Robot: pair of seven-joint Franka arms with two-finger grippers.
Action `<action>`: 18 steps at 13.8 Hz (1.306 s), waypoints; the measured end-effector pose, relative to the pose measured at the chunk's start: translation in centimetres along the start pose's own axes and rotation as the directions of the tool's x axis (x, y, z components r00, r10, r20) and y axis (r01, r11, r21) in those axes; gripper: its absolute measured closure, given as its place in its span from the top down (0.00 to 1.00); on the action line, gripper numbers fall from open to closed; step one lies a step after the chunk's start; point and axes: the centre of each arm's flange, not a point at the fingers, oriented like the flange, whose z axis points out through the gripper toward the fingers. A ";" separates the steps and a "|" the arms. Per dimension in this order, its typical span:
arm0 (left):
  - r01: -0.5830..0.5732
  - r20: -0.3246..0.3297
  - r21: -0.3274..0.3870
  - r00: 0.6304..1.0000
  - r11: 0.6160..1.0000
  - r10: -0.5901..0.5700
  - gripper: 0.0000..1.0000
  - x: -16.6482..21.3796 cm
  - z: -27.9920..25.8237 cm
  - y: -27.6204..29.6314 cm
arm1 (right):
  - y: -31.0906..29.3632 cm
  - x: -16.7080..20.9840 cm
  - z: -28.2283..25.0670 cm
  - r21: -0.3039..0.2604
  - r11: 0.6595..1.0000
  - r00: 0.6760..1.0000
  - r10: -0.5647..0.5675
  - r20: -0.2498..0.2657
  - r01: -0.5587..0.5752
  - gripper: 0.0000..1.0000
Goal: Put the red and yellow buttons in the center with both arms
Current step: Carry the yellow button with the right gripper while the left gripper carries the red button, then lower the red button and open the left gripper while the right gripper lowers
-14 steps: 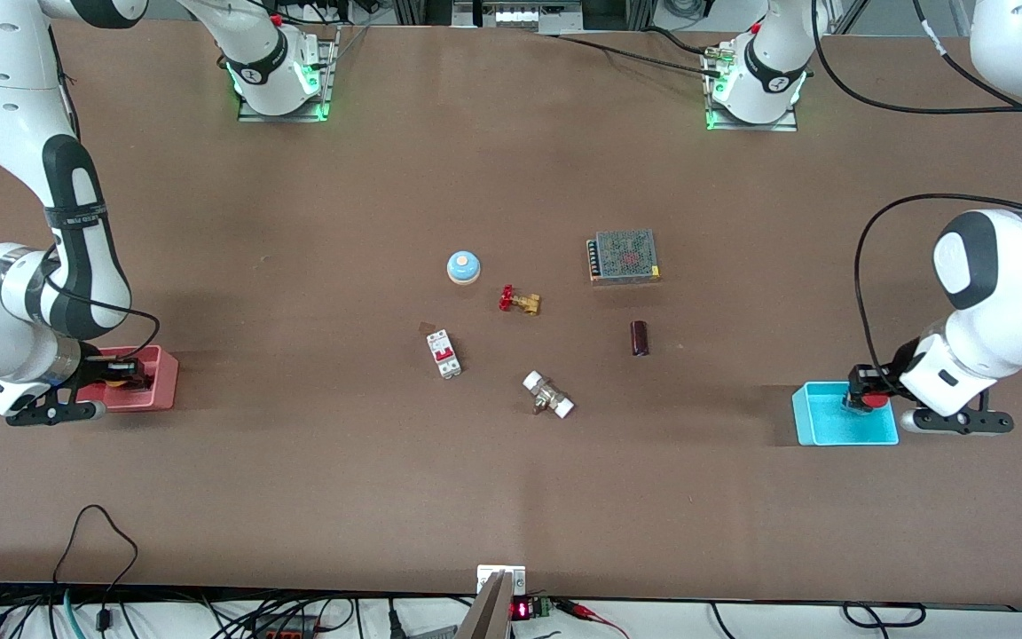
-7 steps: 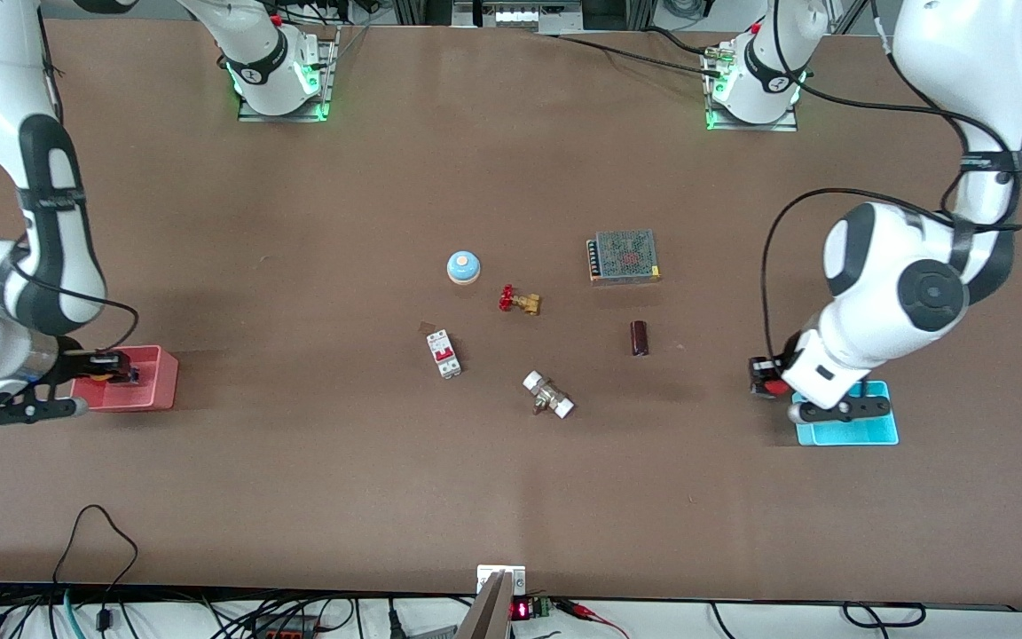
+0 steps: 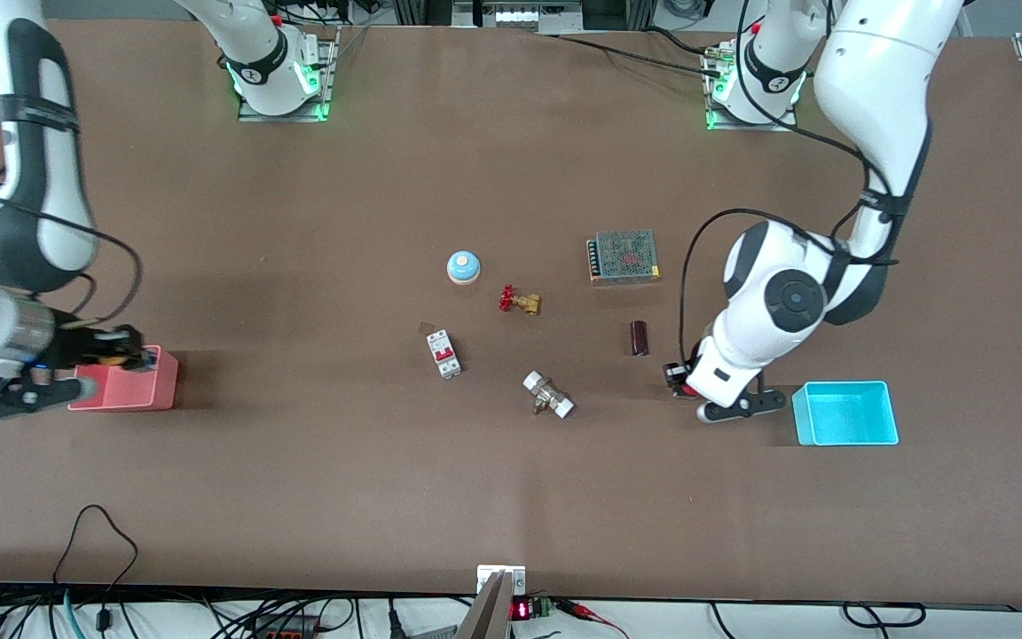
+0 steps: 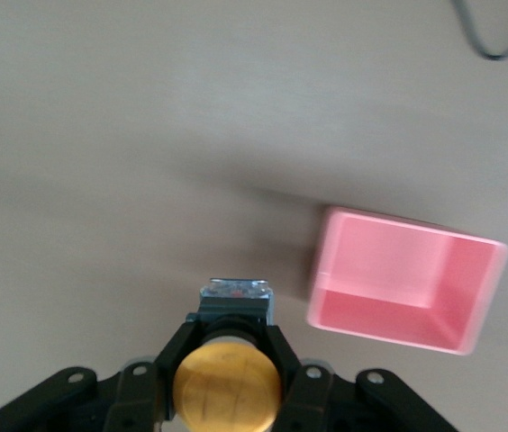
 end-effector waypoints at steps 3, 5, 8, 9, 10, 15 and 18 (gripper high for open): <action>0.005 -0.001 -0.006 1.000 1.000 -0.005 0.41 -0.5 1.9 0.7 | -7.2 2.5 4.0 -0.003 1.000 0.999 -0.026 0.023 0.026 0.37; 0.007 0.000 -0.006 1.000 1.000 -0.007 0.41 -0.5 2.2 0.7 | -11.4 3.4 6.0 -0.014 1.000 0.999 -0.022 0.028 0.023 0.37; 0.009 0.000 -0.006 1.000 1.000 -0.009 0.45 -0.5 2.2 0.7 | -16.6 3.9 8.4 -0.030 1.000 0.999 -0.001 0.047 0.002 0.37; 0.009 0.000 -0.006 1.000 1.000 -0.009 0.50 -0.5 2.2 0.7 | -17.8 4.0 9.2 -0.034 0.999 0.998 -0.004 0.057 0.006 0.37; 0.009 0.000 -0.006 1.000 1.000 -0.009 0.50 -0.5 2.2 0.7 | -18.9 4.0 10.0 -0.038 0.999 0.998 -0.010 0.066 0.012 0.37; 0.017 -0.013 -0.011 1.000 1.000 -0.017 0.76 0.0 1.4 0.4 | -22.5 4.4 13.2 -0.061 0.997 0.997 0.048 0.052 -0.045 0.37; 0.028 -0.058 -0.028 0.998 0.999 -0.029 0.89 1.2 -1.4 0.0 | -23.7 4.9 16.0 -0.075 0.990 0.993 0.118 0.030 -0.116 0.37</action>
